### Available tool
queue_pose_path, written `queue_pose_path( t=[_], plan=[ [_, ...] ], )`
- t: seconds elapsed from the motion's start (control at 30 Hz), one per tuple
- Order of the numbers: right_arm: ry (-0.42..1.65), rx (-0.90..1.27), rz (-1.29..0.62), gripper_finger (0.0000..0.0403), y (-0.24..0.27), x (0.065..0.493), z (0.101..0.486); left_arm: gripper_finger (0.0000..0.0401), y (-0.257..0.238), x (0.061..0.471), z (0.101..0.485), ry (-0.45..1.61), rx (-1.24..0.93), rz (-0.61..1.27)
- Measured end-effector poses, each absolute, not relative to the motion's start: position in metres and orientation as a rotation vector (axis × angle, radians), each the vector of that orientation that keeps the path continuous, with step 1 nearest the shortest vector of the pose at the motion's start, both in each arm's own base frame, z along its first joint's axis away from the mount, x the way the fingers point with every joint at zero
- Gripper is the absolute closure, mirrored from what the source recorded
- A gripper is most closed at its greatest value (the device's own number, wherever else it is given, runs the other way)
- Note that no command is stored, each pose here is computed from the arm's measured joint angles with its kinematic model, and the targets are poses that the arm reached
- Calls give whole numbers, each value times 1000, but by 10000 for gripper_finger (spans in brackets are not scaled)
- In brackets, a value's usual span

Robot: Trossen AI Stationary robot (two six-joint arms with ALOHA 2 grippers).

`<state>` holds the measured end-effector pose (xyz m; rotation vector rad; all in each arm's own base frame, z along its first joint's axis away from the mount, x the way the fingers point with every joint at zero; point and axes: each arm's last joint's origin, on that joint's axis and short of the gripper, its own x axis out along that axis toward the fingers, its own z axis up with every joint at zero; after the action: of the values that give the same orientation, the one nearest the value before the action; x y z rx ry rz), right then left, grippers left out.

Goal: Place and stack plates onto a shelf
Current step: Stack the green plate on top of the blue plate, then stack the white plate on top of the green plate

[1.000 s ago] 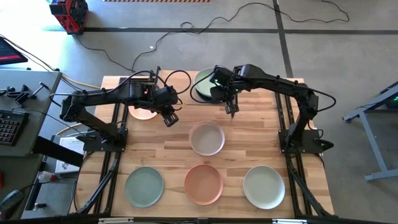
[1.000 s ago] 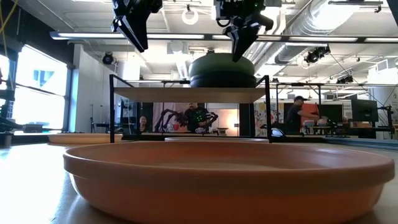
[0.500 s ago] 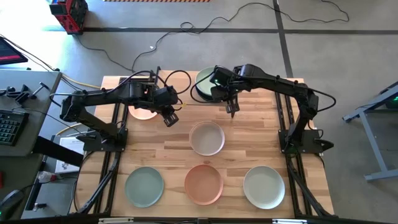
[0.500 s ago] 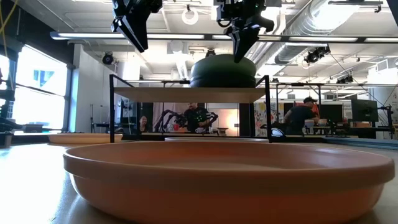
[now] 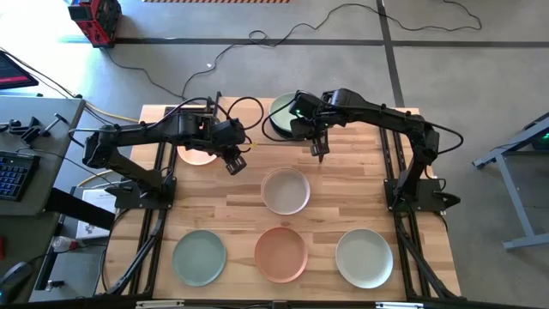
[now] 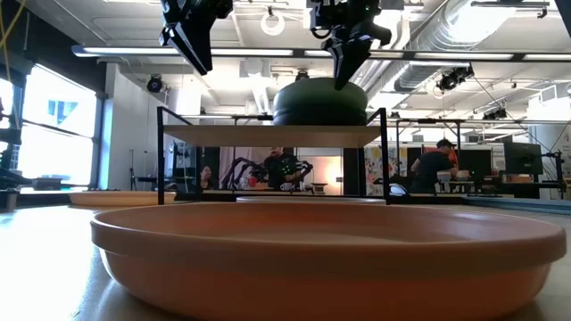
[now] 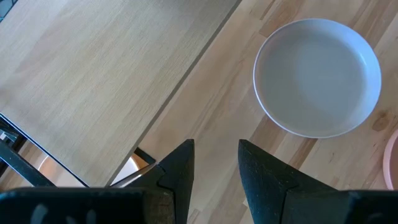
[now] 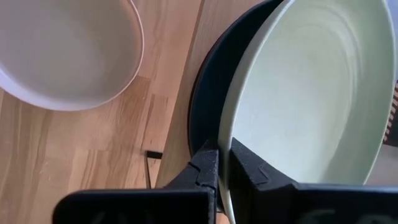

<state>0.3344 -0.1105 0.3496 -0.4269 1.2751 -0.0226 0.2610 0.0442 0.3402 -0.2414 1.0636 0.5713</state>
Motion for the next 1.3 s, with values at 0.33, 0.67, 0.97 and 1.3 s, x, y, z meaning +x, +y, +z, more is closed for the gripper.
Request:
queue_pose_path(
  t=[0.33, 0.67, 0.97, 1.3],
  plan=[
    [1274, -424, -25, 328, -110, 334, 350, 288, 44, 261, 340, 1057, -265, 586],
    [1288, -414, -83, 322, -107, 330, 357, 288, 44, 261, 340, 1057, -265, 586],
    [1276, -244, -108, 322, -85, 323, 379, 288, 44, 261, 340, 1044, -311, 609],
    [1361, 148, -114, 322, -54, 316, 376, 288, 42, 259, 339, 1090, -285, 556]
  ],
)
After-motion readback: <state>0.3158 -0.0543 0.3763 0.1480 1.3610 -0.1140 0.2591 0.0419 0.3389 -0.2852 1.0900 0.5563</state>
